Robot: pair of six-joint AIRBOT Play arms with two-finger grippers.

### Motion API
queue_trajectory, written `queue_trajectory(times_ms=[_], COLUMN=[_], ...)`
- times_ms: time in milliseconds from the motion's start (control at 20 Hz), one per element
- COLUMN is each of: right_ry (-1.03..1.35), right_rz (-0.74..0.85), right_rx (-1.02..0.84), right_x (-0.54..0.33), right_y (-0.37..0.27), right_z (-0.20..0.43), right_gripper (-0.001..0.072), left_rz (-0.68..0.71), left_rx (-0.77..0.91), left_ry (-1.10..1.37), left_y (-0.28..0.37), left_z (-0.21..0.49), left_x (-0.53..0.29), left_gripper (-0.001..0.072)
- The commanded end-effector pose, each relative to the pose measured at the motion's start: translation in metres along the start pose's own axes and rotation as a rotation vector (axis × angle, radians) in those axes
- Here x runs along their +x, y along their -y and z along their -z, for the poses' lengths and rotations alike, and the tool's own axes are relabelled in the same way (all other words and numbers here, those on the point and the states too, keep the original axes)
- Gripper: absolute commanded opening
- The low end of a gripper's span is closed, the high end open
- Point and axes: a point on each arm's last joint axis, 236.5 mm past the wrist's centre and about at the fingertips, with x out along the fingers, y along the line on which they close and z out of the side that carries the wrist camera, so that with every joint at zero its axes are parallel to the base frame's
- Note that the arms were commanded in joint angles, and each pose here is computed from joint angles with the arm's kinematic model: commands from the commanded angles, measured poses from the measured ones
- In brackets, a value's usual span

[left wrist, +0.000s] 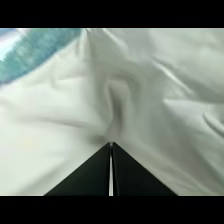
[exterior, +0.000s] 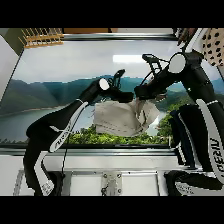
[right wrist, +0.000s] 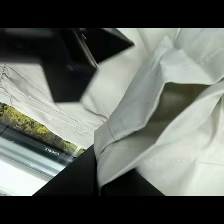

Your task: Fold the clothes and pants, and hang the long-sleeved shirts on hangers.

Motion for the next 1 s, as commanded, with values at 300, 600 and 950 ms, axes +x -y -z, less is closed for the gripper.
queue_trajectory(times_ms=[300,600,950], right_ry=[0.083,0.035,0.013], right_rz=[-0.049,-0.18,-0.2], right_rx=[-0.156,-0.325,-0.412], right_x=[0.02,0.092,0.217], right_y=[-0.054,-0.135,-0.189], right_z=[-0.018,-0.008,0.005], right_gripper=[0.0004,0.0004,0.0696], left_rz=[-0.203,-0.235,-0.25], left_rx=[-0.013,-0.115,-0.162], left_ry=[0.111,0.108,0.119], left_y=[-0.09,-0.136,-0.155], left_z=[-0.047,-0.043,-0.04], left_x=[-0.13,-0.185,-0.217], left_gripper=[0.0014,0.0014,0.0014])
